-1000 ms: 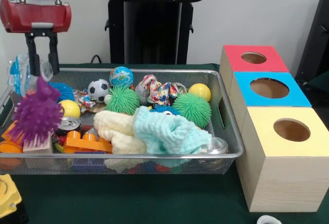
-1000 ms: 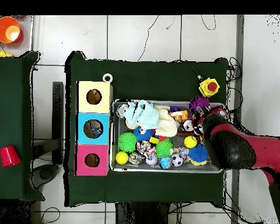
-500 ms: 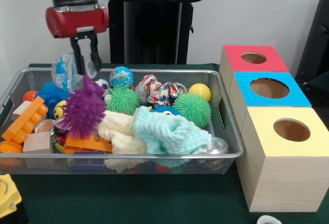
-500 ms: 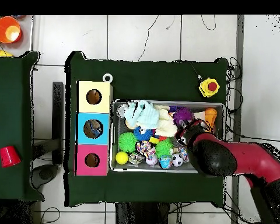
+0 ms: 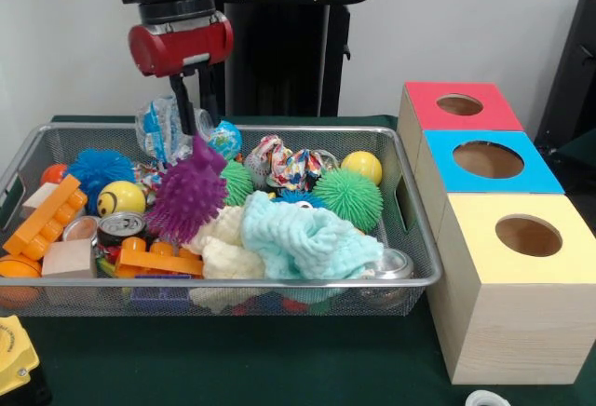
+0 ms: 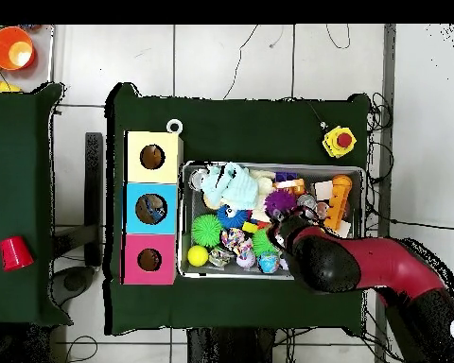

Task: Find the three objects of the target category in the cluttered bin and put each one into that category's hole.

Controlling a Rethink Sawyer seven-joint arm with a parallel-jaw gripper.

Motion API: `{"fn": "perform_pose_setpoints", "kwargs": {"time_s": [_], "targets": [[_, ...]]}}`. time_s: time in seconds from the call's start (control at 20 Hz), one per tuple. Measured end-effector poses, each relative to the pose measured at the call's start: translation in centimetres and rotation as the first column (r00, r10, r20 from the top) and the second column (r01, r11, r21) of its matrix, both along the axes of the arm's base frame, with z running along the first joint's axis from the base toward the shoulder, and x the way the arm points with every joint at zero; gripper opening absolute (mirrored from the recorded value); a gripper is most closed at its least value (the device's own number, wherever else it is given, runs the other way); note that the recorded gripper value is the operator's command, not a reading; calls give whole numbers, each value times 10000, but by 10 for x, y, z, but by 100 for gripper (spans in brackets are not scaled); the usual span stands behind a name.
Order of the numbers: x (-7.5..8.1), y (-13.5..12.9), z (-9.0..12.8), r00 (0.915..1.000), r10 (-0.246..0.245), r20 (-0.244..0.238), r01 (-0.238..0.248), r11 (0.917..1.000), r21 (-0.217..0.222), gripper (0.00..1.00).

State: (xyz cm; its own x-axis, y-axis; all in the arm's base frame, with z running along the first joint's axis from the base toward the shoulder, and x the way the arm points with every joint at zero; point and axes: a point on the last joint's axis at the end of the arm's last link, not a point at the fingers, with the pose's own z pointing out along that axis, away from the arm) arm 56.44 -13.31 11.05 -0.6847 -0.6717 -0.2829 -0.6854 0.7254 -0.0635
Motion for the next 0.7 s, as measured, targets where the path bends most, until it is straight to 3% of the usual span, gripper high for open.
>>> {"fn": "perform_pose_setpoints", "kwargs": {"time_s": [0.15, 0.2, 0.7], "targets": [[-6, 6, -10, 9997, 26, -238, -24, 10000, 92, 0], [-9, 10, -17, 9993, 49, -378, -42, 9998, 195, 100], [-15, 21, -36, 9988, -1, -497, 32, 9981, 619, 100]]}}
